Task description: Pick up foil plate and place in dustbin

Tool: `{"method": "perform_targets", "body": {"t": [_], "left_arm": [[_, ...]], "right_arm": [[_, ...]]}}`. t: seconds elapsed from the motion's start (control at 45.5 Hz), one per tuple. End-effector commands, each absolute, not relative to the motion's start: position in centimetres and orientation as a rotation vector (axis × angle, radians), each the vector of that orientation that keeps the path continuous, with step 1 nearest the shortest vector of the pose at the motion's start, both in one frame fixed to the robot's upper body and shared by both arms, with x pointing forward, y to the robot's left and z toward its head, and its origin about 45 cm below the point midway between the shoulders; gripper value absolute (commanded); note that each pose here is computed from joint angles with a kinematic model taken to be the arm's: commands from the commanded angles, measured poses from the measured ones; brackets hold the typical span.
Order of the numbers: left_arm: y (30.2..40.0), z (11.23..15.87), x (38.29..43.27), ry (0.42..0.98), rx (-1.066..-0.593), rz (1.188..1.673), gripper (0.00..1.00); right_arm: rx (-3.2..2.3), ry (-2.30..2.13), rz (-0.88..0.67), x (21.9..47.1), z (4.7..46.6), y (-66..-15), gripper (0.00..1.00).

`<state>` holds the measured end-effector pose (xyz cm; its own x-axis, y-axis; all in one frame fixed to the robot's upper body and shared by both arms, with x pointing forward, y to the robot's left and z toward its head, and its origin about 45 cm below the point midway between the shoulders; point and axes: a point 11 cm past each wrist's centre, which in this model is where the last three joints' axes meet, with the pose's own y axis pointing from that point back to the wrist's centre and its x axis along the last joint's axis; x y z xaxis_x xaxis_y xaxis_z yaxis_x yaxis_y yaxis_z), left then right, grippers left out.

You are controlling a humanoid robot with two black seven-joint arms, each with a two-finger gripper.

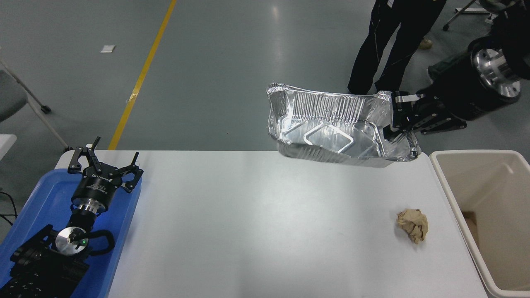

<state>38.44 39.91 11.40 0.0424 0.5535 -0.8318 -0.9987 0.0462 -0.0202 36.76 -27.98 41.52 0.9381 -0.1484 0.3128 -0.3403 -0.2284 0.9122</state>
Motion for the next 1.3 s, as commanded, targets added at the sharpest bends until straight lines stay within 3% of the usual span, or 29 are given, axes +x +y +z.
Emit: {"method": "perform_targets", "body": {"t": [0.0, 0.242, 0.527, 0.637, 0.835, 1.275], "left_arm": [[39.95, 11.47, 38.48, 0.762, -0.757, 1.380, 0.99], [39.89, 11.38, 38.43, 0.765, -0.757, 1.380, 0.99], [39.91, 11.39, 38.43, 0.764, -0.758, 1.381, 0.99], [39.91, 11.39, 38.43, 0.764, -0.758, 1.381, 0.99], [39.91, 11.39, 38.43, 0.764, -0.758, 1.381, 0.99], [39.95, 11.41, 38.43, 0.763, -0.763, 1.382, 0.99]], "right_arm": [[1.728, -0.539, 0.101, 39.9, 38.3, -35.4, 0.00], [1.619, -0.752, 0.039, 41.8, 33.8, -44.2, 0.00], [1.411, -0.932, 0.063, 41.1, 26.6, -52.4, 0.00], [1.278, -0.988, 0.100, 39.7, 23.7, -56.2, 0.00], [1.205, -0.991, 0.081, 37.0, 19.4, -58.4, 0.00], [1.053, -1.054, 0.017, 28.0, 11.5, -62.1, 0.00]]}}
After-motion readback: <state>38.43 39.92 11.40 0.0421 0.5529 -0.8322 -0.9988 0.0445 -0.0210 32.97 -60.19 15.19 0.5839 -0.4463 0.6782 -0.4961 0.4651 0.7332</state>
